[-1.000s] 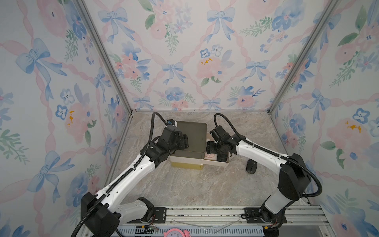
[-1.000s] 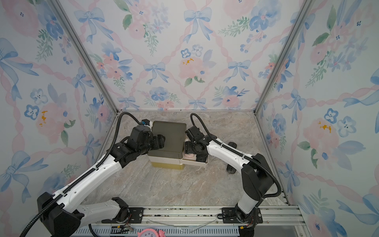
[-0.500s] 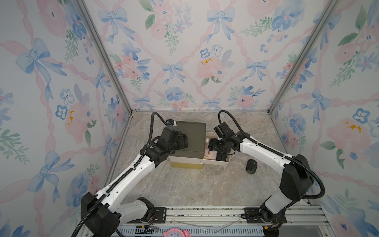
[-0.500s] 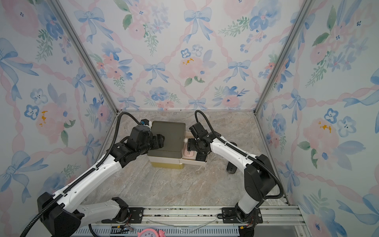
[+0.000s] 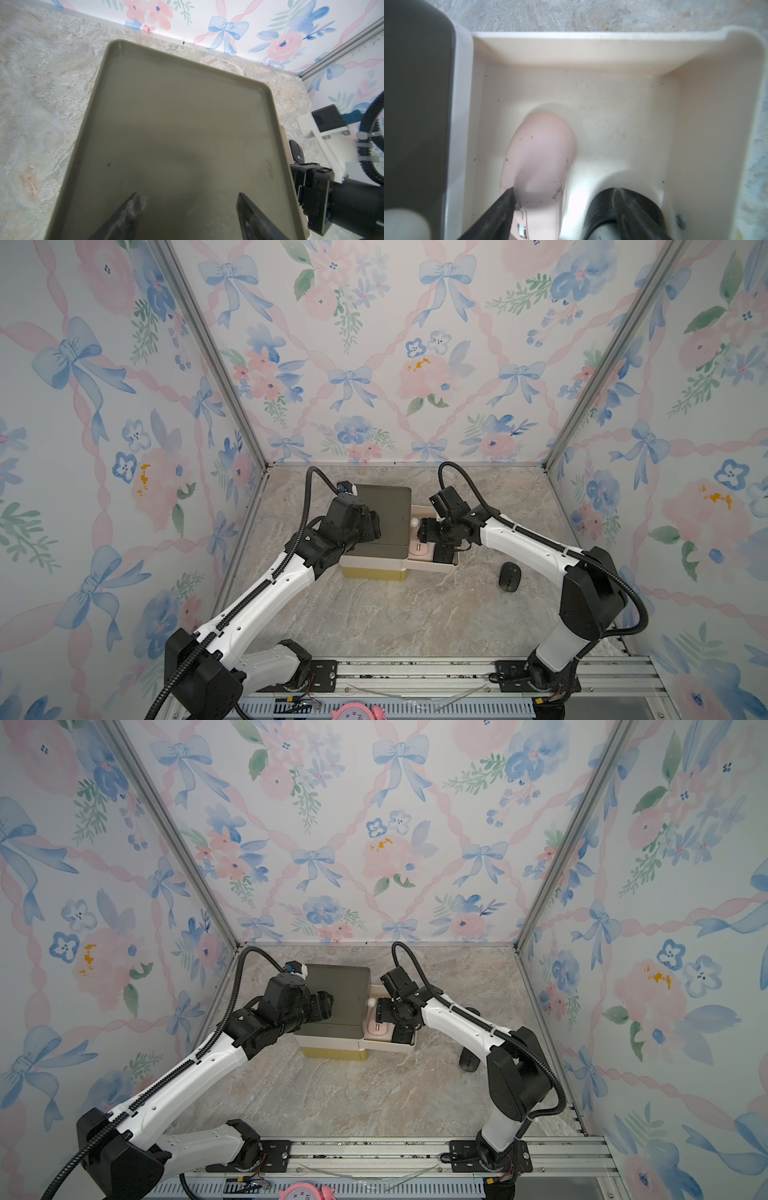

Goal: Take the mice out of the drawer
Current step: Adjust the mouse in the drawer.

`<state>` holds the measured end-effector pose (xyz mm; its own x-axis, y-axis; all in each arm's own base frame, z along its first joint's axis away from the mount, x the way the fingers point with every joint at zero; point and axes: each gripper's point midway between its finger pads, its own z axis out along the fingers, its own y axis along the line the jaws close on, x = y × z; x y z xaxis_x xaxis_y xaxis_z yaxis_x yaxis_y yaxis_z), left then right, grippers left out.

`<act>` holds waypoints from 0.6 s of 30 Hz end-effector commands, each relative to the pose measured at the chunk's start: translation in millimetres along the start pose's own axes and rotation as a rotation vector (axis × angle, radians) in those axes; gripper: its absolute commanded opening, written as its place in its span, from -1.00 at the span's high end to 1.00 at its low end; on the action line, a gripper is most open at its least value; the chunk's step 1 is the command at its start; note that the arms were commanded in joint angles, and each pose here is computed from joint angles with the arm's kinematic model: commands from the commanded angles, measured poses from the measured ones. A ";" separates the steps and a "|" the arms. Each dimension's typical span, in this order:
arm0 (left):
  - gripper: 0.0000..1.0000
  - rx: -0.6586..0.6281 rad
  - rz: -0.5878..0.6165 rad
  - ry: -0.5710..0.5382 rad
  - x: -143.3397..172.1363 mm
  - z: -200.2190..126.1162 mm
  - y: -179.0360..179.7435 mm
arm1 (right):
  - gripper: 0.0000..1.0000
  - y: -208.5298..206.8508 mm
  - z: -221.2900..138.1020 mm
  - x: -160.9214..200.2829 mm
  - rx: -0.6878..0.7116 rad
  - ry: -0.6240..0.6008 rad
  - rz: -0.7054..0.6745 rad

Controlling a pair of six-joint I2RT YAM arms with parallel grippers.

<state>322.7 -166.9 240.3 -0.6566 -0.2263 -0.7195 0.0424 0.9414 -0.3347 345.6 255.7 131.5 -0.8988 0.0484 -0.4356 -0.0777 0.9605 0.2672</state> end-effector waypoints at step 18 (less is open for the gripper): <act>-0.48 -0.062 -0.026 0.064 21.7 6.1 19.4 | -0.53 29.1 -12.7 0.9 -0.133 -0.051 -0.203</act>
<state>324.9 -164.8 240.3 -0.6447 -0.2451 -0.7241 0.0298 0.9384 -0.3442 339.1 269.4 156.8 -0.8561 -0.0631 -0.5129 -0.2401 0.9274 0.2867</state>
